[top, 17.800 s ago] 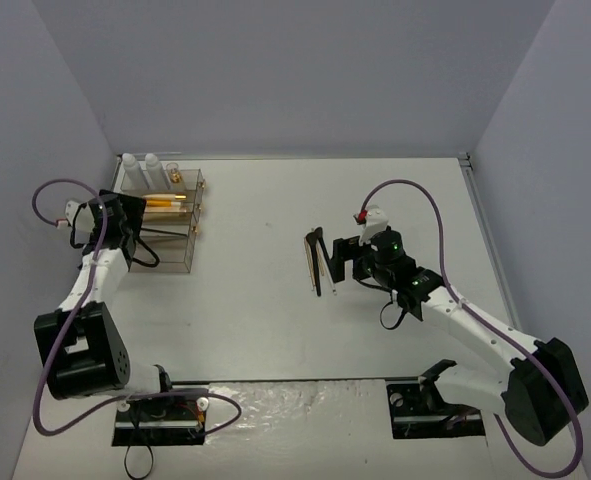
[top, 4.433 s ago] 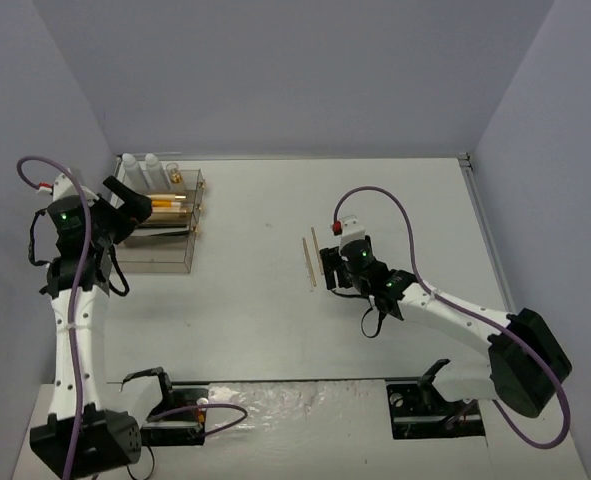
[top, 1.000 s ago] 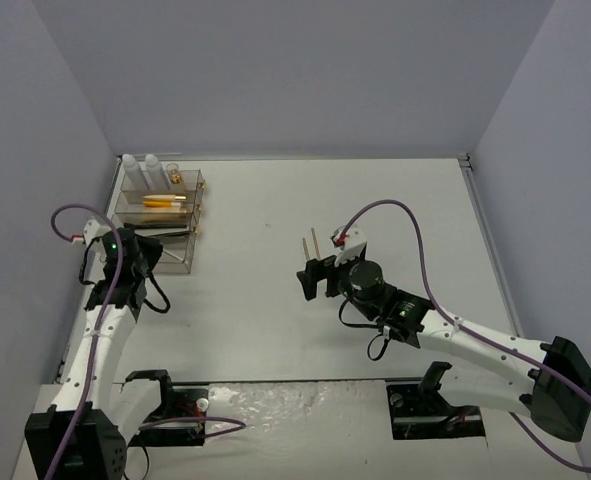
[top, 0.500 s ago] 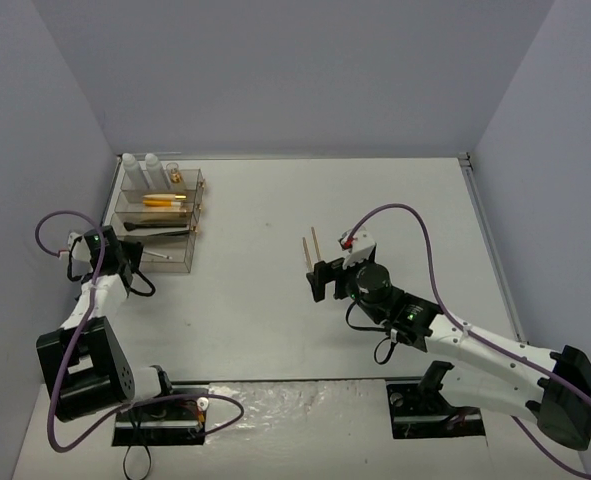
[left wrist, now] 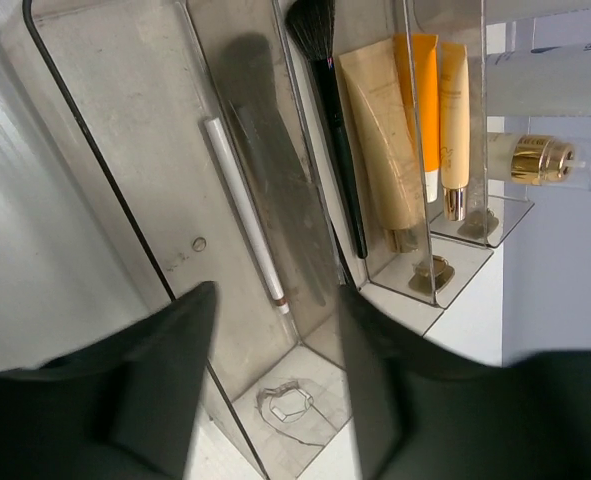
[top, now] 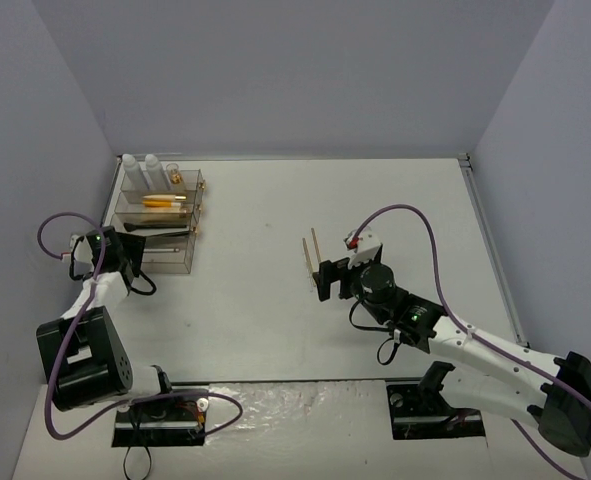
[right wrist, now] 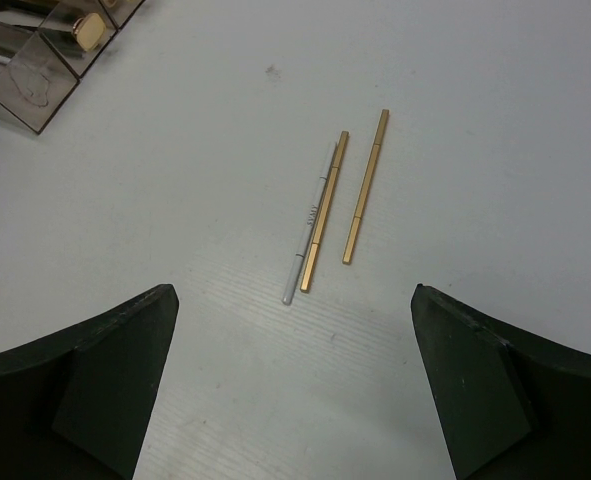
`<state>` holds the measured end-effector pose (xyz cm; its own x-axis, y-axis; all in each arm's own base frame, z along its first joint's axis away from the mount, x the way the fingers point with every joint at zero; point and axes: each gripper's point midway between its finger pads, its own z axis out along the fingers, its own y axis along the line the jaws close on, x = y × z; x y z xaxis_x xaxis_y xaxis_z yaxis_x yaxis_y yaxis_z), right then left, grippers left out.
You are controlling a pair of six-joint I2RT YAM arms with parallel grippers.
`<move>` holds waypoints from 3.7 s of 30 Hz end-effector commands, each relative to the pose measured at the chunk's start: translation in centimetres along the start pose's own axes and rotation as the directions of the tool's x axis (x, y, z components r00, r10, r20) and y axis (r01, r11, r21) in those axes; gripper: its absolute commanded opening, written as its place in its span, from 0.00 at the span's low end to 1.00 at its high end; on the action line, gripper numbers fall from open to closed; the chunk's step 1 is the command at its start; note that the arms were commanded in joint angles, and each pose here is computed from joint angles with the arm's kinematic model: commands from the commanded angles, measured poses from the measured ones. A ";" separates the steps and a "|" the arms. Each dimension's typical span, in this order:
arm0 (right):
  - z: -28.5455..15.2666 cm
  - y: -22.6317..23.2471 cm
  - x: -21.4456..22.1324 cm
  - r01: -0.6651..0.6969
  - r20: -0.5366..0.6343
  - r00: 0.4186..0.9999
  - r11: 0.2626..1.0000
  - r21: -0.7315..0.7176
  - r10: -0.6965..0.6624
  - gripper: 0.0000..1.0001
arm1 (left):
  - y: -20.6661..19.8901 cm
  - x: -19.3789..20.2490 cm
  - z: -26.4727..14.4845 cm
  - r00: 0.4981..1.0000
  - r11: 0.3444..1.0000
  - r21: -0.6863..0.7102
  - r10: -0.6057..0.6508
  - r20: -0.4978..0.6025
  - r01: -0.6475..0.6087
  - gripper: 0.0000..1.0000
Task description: Organize the makeup
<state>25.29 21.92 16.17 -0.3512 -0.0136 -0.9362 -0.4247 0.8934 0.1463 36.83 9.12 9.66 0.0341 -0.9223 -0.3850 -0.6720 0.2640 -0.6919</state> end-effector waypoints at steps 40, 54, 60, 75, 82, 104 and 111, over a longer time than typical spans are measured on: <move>13.5 -7.4 10.1 0.020 -0.345 0.935 0.956 0.293 0.086 0.06 | -8.3 8.3 -25.1 0.456 0.219 0.601 0.846 0.276 -0.769 0.97; 7.0 1.0 -2.5 -0.069 -0.017 0.998 0.997 -0.035 0.068 0.00 | -13.5 14.3 -24.9 0.526 0.278 0.687 0.832 0.177 -0.671 0.97; 3.6 6.0 -7.1 -0.093 0.114 0.986 0.969 -0.227 0.122 0.00 | -17.1 18.6 -26.8 0.610 0.329 0.742 0.781 0.135 -0.585 0.97; 0.9 8.9 -9.3 -0.143 0.184 0.954 0.900 -0.412 0.236 0.00 | -21.7 24.8 -28.5 0.783 0.449 0.832 0.622 -0.028 -0.327 0.70; 0.8 9.2 -9.2 -0.143 0.190 0.951 0.894 -0.425 0.242 0.00 | -21.8 26.2 -27.6 0.792 0.489 0.825 0.605 -0.085 -0.284 0.49; 1.0 7.7 -8.2 -0.122 0.183 0.963 0.928 -0.351 0.195 0.67 | -20.8 26.1 -24.0 0.833 0.615 0.748 0.530 -0.158 -0.250 0.00; 1.2 4.6 -6.8 -0.096 0.156 0.979 0.976 -0.196 0.128 0.87 | -18.1 17.9 -17.5 0.894 0.746 0.592 0.439 -0.093 -0.305 0.00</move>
<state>25.63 28.19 20.64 -0.3449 0.1423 -0.9278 -0.5930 0.7332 0.3329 35.09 -22.77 23.29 -0.4662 -0.6522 -0.5977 -0.0135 0.6808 -0.7323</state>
